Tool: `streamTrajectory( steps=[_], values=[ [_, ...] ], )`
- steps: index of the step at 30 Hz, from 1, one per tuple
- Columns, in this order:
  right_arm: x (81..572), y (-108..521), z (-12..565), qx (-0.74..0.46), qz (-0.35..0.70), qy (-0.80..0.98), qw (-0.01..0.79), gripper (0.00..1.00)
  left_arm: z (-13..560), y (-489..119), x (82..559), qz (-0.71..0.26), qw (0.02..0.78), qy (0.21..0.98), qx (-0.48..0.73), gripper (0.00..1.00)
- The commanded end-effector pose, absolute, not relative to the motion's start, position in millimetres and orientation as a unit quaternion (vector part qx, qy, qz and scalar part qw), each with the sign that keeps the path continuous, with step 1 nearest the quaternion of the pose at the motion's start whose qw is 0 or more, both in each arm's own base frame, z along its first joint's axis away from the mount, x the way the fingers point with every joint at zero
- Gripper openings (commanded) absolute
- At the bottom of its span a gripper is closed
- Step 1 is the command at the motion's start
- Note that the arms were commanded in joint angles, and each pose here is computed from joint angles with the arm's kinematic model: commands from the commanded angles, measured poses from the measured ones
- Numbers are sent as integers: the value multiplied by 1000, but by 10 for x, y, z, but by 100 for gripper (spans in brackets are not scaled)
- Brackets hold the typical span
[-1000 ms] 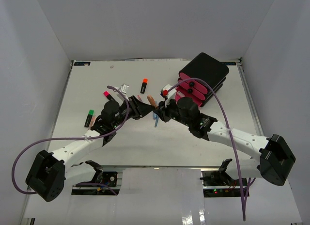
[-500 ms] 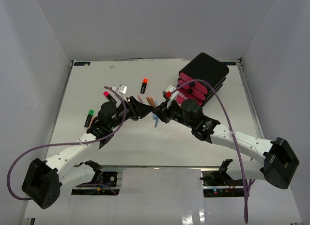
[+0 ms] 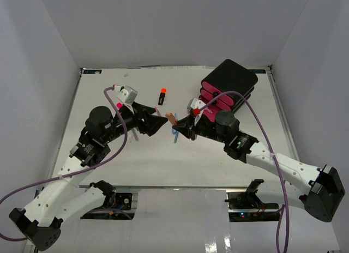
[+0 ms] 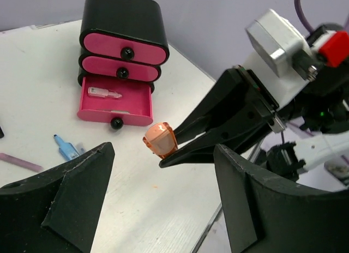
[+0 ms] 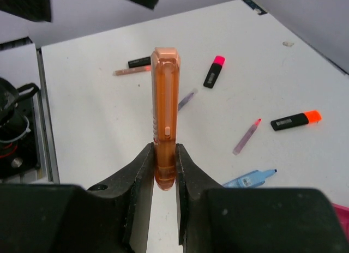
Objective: Sort the stationery into containers
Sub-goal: Close the pen cap on the pen.
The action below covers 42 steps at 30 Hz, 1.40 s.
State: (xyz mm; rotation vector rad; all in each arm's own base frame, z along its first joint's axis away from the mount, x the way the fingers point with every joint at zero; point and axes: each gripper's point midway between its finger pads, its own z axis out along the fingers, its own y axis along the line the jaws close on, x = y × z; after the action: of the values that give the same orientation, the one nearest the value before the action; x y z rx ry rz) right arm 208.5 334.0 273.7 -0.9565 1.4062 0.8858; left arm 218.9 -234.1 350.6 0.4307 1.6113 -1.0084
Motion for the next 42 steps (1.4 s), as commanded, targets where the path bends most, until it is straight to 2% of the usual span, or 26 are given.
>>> streamTrajectory(
  steps=[1, 6, 11, 16, 23, 38, 42],
  values=[
    [2002, 3301, 2725, -446, 380, 587, 560, 8, 3303, -2340, 2044, -389, 535, 694, 284, 85],
    [1904, 3244, 2646, -481, 383, 589, 525, 8, 3258, -2439, 1934, -375, 510, 666, 396, 85],
    [1830, 3131, 2545, -514, 366, 599, 493, 8, 3060, -2522, 1978, -365, 469, 670, 444, 85],
    [1801, 3094, 2482, -523, 375, 603, 472, 8, 2902, -2600, 1938, -375, 455, 646, 485, 80],
    [1754, 3103, 2400, -536, 381, 606, 447, 8, 2842, -2613, 1804, -386, 460, 603, 525, 65],
    [1696, 3114, 2370, -554, 388, 598, 430, 8, 2778, -2720, 1763, -409, 446, 568, 558, 64],
    [1680, 3107, 2371, -555, 390, 596, 430, 8, 2709, -2752, 1770, -418, 432, 572, 558, 61]
  ],
)
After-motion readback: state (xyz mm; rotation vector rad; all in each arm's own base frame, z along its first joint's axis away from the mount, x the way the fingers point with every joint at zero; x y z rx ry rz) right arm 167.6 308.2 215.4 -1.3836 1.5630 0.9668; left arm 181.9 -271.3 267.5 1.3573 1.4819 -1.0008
